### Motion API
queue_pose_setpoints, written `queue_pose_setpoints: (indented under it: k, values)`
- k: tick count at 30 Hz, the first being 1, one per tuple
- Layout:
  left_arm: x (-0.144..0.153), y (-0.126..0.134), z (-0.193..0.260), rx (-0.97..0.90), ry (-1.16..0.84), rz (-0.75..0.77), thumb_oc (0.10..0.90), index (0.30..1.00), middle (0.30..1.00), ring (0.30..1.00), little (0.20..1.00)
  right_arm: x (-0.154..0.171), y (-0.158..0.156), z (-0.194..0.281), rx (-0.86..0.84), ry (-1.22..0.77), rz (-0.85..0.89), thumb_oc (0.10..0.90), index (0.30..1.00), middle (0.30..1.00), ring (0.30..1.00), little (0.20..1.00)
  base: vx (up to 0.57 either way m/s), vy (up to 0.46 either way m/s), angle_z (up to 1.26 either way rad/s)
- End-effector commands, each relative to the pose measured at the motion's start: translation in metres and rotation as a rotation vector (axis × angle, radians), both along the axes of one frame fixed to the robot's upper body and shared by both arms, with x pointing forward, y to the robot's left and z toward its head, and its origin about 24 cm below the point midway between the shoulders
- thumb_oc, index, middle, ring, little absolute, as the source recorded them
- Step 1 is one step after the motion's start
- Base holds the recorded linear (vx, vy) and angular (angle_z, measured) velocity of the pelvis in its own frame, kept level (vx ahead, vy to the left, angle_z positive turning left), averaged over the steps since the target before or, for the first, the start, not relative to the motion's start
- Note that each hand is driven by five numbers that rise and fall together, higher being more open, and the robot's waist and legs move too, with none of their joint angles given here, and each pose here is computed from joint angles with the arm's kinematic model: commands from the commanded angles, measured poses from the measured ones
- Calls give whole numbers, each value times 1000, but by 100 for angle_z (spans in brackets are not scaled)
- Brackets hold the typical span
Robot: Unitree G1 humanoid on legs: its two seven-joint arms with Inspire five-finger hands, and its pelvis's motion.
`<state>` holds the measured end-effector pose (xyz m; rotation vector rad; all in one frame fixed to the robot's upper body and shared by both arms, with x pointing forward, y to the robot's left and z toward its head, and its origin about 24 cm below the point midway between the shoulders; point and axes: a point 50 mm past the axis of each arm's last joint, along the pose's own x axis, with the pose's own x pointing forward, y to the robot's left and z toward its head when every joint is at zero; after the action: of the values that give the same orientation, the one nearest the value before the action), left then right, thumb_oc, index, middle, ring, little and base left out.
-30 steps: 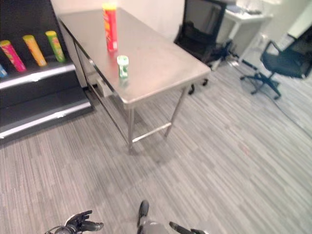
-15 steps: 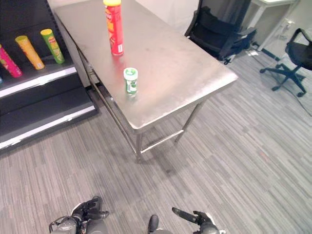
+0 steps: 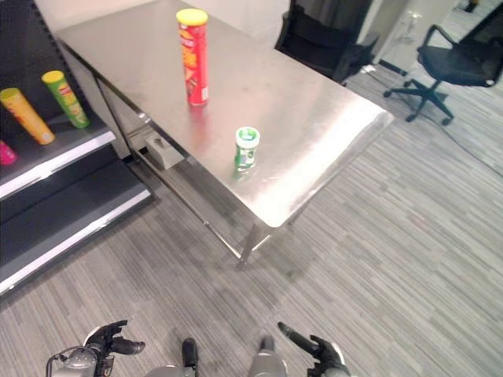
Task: Put the goods on the table back onto the shelves and tidy them up.
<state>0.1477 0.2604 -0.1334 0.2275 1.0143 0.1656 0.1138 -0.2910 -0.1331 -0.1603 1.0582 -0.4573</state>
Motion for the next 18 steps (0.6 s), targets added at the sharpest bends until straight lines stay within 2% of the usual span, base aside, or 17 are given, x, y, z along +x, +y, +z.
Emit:
queue_pose_setpoints:
  k: [1, 2, 3, 4, 5, 6, 8, 11, 15, 18]
  values:
    - [25, -4, 15, -23, -152, 9, 800, 900, 900, 900, 900, 22, -82, 67, -325, -224, -96, 800, 900, 900, 900, 900, 110, -85, 20]
    - [22, -7, 13, -35, -155, 9, 800, 900, 900, 900, 900, 25, -96, 87, -403, -277, -92, 800, 900, 900, 900, 900, 175, -94, 7]
    - [16, -13, 10, -55, -144, 1, 800, 900, 900, 900, 900, 30, -119, 128, -551, -381, -80, 800, 900, 900, 900, 900, 140, -63, -12]
    - [15, -14, 9, -56, -142, -2, 800, 900, 900, 900, 900, 28, -120, 128, -553, -378, -82, 800, 900, 900, 900, 900, 146, -62, -11]
    - [10, -16, 7, -62, -124, -6, 800, 900, 900, 900, 900, 33, -129, 151, -633, -429, -60, 800, 900, 900, 900, 900, 122, -48, 3]
    - [6, -20, 3, -72, -108, -21, 800, 900, 900, 900, 900, 47, -134, 194, -749, -568, -7, 800, 900, 900, 900, 900, 148, -62, 12]
    - [4, -23, 2, -80, -101, -36, 800, 900, 900, 900, 900, 67, -128, 238, -840, -717, 92, 800, 900, 900, 900, 900, 99, -46, 5]
    - [2, -20, 3, -78, -102, -56, 800, 900, 900, 900, 900, 95, -99, 300, -902, -964, 314, 800, 900, 900, 900, 900, 42, -39, -2]
    - [-7, -18, 1, -84, -82, -87, 800, 900, 900, 900, 900, 112, -68, 332, -847, -1094, 552, 800, 900, 900, 900, 900, 39, -25, 15]
    - [-15, -16, -1, -85, -54, -103, 800, 900, 900, 900, 900, 124, -51, 339, -787, -1104, 685, 800, 900, 900, 900, 900, 23, -23, 12]
